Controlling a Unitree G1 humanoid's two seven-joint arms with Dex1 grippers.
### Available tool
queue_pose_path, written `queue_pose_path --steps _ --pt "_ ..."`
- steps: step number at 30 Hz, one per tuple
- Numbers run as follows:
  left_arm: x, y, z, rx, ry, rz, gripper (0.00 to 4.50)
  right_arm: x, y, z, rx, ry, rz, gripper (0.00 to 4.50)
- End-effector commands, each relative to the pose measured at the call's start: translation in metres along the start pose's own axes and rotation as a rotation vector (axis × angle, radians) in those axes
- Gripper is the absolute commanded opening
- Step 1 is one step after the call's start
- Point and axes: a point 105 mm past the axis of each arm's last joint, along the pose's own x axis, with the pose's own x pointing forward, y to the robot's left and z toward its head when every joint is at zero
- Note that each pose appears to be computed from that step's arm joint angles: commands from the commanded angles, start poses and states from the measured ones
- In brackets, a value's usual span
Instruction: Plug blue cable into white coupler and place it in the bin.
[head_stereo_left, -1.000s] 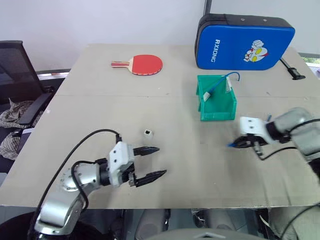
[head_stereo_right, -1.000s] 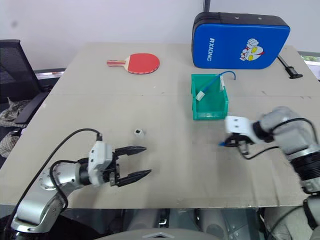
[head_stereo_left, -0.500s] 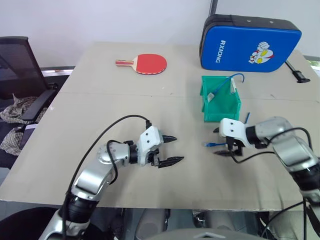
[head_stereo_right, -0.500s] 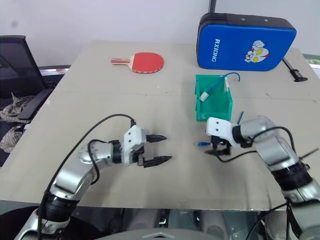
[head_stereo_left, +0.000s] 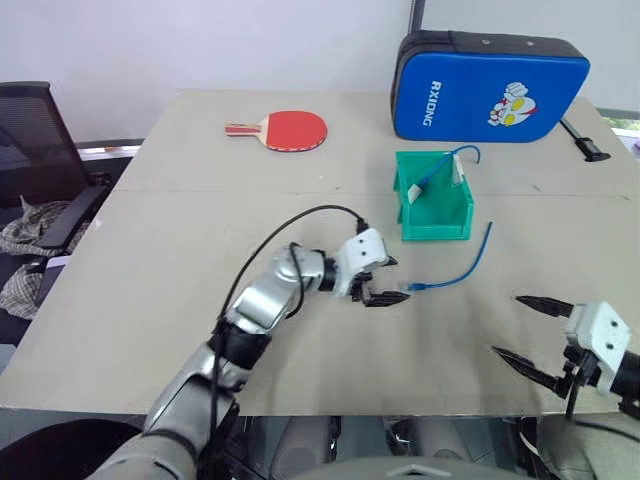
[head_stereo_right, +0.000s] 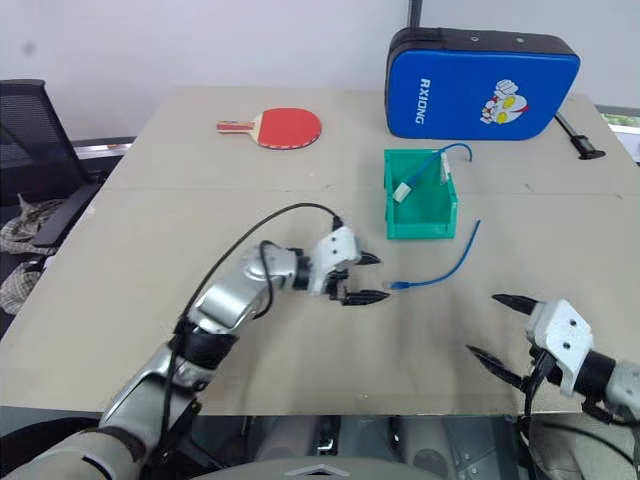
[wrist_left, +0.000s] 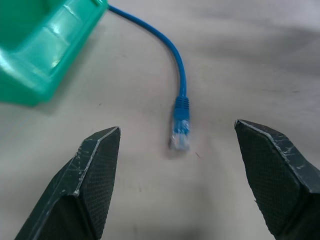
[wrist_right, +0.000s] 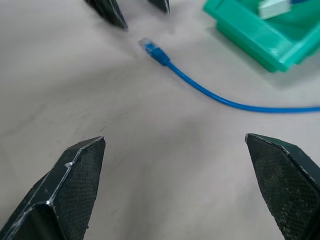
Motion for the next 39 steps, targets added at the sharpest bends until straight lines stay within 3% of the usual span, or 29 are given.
queue_pose_path --steps 1,7,8,9,11,16,18,21,24,27,39 --pt "0.010 -0.001 0.003 0.067 0.033 -0.047 3.23 -0.001 0.001 0.014 -0.060 -0.016 -0.058 4.50" --pt "0.017 -0.008 -0.018 0.150 0.127 -0.140 1.18 -0.004 0.009 0.019 -0.055 0.005 -0.078 4.50" --pt "0.017 -0.009 -0.021 0.162 0.129 -0.146 0.59 -0.004 0.010 0.020 -0.042 0.007 -0.084 4.50" --pt "0.017 -0.009 -0.022 0.170 0.129 -0.149 0.58 -0.004 0.010 0.021 -0.032 0.008 -0.089 4.50" --pt "0.015 -0.008 -0.021 0.176 0.108 -0.141 0.06 -0.001 0.012 0.024 0.002 -0.008 -0.094 4.50" --pt "-0.024 -0.023 0.036 -0.184 -0.295 -0.291 0.06 0.021 0.022 0.044 0.353 -0.164 -0.089 4.50" --pt "-0.046 -0.031 0.048 -0.314 -0.364 -0.382 0.06 0.030 0.029 0.056 0.493 -0.247 -0.048 4.50" --pt "-0.066 -0.035 0.056 -0.439 -0.406 -0.433 0.06 0.040 0.035 0.073 0.648 -0.359 0.024 4.50" --pt "-0.077 -0.037 0.063 -0.506 -0.433 -0.448 0.00 0.047 0.038 0.088 0.736 -0.428 0.088 3.63" --pt "-0.079 -0.040 0.064 -0.506 -0.424 -0.442 0.00 0.050 0.039 0.102 0.791 -0.481 0.140 2.33" --pt "-0.077 -0.047 0.067 -0.507 -0.444 -0.440 0.00 0.062 0.044 0.121 0.816 -0.479 0.264 2.33"
